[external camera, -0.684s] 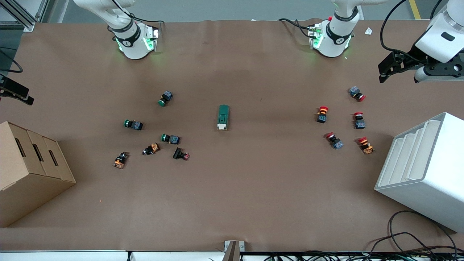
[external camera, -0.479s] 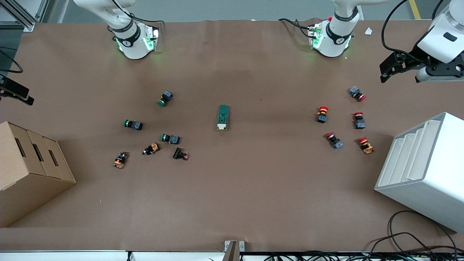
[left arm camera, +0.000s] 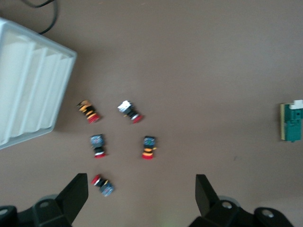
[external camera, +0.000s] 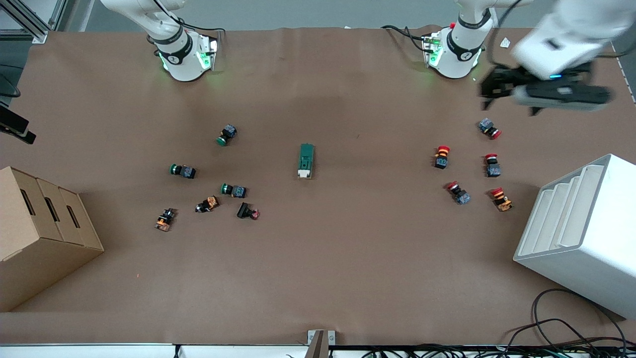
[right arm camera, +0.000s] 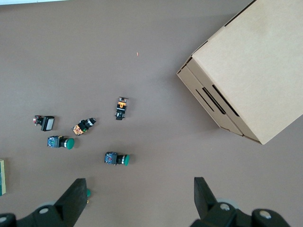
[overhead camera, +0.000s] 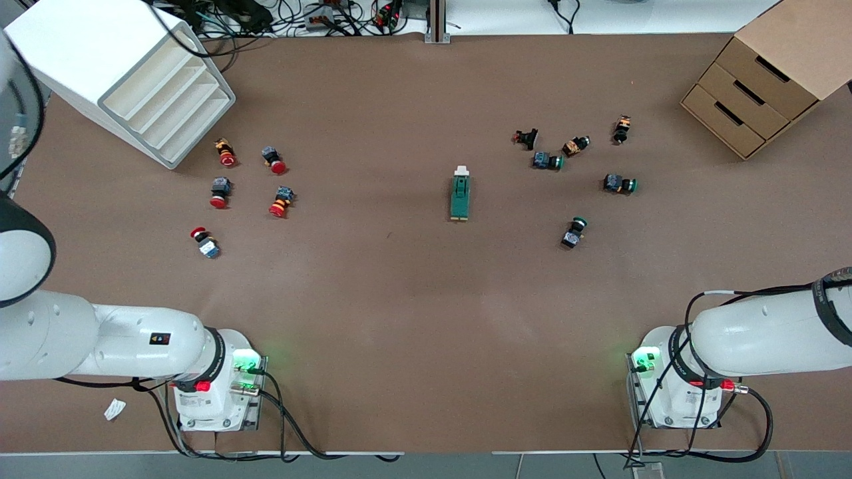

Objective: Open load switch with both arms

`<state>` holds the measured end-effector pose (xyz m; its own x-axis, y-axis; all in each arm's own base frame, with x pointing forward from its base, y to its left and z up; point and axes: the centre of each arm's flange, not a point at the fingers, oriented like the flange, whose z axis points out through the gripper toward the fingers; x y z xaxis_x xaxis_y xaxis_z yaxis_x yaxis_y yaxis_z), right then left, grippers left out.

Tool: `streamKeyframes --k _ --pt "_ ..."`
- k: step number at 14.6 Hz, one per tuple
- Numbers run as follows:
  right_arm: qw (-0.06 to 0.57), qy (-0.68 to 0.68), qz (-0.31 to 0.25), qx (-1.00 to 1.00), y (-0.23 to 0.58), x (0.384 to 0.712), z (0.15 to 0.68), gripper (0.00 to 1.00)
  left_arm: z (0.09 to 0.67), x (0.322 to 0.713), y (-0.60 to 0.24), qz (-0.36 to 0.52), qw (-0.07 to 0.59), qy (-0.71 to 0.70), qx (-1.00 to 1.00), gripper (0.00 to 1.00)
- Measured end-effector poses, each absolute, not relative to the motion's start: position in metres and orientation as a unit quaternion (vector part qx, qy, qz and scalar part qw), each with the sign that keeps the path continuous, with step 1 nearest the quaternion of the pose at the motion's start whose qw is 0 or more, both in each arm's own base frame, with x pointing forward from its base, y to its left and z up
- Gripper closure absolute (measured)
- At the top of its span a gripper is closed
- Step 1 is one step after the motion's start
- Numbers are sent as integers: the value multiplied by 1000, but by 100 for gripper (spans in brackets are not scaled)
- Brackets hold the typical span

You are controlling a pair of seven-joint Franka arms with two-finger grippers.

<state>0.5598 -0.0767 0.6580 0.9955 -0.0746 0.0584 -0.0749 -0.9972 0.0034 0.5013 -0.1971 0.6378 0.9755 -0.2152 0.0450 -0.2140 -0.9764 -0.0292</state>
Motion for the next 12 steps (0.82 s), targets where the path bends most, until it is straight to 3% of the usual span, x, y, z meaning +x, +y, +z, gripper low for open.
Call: streamKeyframes --k 6,9,12 --pt "3 -34 24 999 -73 565 650 0 539 472 -375 -6 5 69 -998 0" --pt "5 -40 19 999 -80 572 639 0 482 411 -471 1 11 28 -1000 0" --pt "8 -51 -16 999 -92 594 592 0 412 340 -542 -45 36 -25 -998 0"
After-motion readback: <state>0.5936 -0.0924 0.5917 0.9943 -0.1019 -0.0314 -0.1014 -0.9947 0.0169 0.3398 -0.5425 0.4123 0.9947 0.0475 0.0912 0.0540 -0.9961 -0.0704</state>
